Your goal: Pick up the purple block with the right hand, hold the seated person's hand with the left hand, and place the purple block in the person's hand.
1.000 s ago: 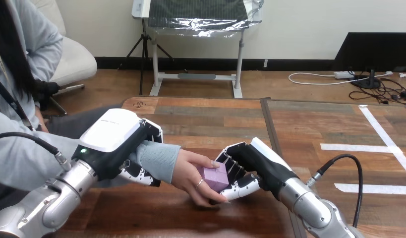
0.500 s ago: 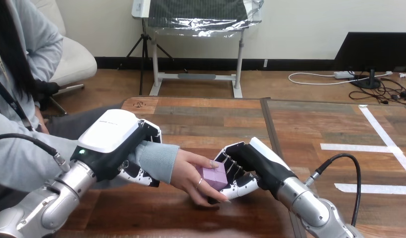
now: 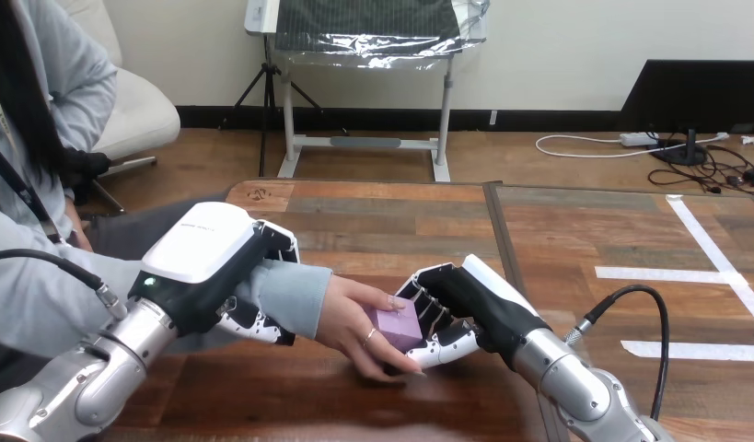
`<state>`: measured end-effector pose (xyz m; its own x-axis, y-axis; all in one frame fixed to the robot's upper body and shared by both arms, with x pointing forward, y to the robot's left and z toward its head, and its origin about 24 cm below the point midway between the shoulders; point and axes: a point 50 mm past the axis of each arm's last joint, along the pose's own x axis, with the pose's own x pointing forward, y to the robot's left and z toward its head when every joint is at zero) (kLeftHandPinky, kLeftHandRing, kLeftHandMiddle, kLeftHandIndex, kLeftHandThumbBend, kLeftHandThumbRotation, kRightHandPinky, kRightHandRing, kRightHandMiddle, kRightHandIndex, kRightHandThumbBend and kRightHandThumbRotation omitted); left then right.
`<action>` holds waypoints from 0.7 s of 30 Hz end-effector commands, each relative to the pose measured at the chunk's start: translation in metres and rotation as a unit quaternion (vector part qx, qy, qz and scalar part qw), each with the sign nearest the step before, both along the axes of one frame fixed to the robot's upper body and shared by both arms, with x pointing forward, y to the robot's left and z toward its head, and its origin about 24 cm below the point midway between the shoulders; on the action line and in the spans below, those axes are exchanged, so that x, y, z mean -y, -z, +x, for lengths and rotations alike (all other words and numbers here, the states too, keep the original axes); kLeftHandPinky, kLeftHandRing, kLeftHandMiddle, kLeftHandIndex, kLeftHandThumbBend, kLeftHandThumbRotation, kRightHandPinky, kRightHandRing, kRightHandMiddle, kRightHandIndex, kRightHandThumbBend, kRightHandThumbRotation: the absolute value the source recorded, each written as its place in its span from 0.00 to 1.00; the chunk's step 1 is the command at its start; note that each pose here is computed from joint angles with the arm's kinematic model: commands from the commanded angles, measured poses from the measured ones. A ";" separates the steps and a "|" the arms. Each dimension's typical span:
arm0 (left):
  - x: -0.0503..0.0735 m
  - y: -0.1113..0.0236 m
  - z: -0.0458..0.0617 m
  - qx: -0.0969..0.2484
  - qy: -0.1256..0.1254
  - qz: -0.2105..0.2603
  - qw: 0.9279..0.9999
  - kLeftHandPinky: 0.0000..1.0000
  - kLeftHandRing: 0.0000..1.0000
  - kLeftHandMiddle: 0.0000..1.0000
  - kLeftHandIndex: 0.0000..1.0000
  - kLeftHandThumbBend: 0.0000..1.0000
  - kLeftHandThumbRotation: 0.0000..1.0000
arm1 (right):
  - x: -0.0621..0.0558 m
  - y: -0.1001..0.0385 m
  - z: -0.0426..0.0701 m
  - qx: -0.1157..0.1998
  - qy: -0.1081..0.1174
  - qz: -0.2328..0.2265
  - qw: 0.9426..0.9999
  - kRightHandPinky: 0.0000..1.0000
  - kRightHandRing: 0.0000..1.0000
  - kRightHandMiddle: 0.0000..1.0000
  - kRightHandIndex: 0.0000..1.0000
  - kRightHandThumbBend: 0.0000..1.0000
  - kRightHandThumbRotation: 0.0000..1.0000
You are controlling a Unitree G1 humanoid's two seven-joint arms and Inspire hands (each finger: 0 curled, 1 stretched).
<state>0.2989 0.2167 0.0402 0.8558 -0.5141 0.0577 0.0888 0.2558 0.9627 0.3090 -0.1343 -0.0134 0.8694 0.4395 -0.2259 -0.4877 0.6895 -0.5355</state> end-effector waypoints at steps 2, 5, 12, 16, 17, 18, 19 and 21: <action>0.007 -0.027 0.013 0.057 0.004 -0.036 0.998 0.35 0.39 0.43 0.45 0.89 0.00 | -0.016 -0.035 0.024 0.062 -0.014 0.014 0.998 0.52 0.57 0.64 0.68 0.92 0.01; 0.006 -0.025 0.013 0.057 0.002 -0.035 0.998 0.39 0.43 0.46 0.48 0.90 0.02 | -0.014 -0.036 0.025 0.061 -0.011 0.010 0.998 0.57 0.64 0.70 0.73 0.94 0.04; 0.005 -0.020 0.013 0.057 -0.002 -0.031 0.998 0.45 0.49 0.54 0.57 0.93 0.11 | -0.010 -0.037 0.027 0.062 -0.011 0.000 0.998 0.70 0.75 0.78 0.82 0.96 0.15; 0.004 -0.018 0.013 0.055 -0.005 -0.026 0.998 0.48 0.52 0.58 0.61 0.95 0.16 | -0.007 -0.037 0.028 0.063 -0.010 -0.003 0.998 0.74 0.79 0.80 0.84 0.97 0.19; 0.004 -0.017 0.013 0.053 -0.005 -0.025 0.998 0.49 0.53 0.58 0.62 0.95 0.17 | -0.005 -0.038 0.028 0.063 -0.010 -0.007 0.998 0.75 0.79 0.81 0.85 0.97 0.20; 0.004 -0.016 0.012 0.051 -0.006 -0.024 0.998 0.50 0.54 0.60 0.64 0.96 0.19 | -0.005 -0.038 0.028 0.064 -0.010 -0.010 0.998 0.75 0.80 0.82 0.86 0.97 0.22; 0.003 -0.016 0.012 0.050 -0.006 -0.024 0.998 0.51 0.55 0.61 0.66 0.97 0.21 | -0.004 -0.038 0.029 0.064 -0.010 -0.012 0.998 0.76 0.81 0.83 0.87 0.97 0.23; 0.003 -0.014 0.012 0.048 -0.007 -0.024 0.999 0.53 0.58 0.64 0.69 0.98 0.26 | -0.002 -0.039 0.029 0.066 -0.010 -0.016 0.998 0.78 0.82 0.84 0.89 0.97 0.27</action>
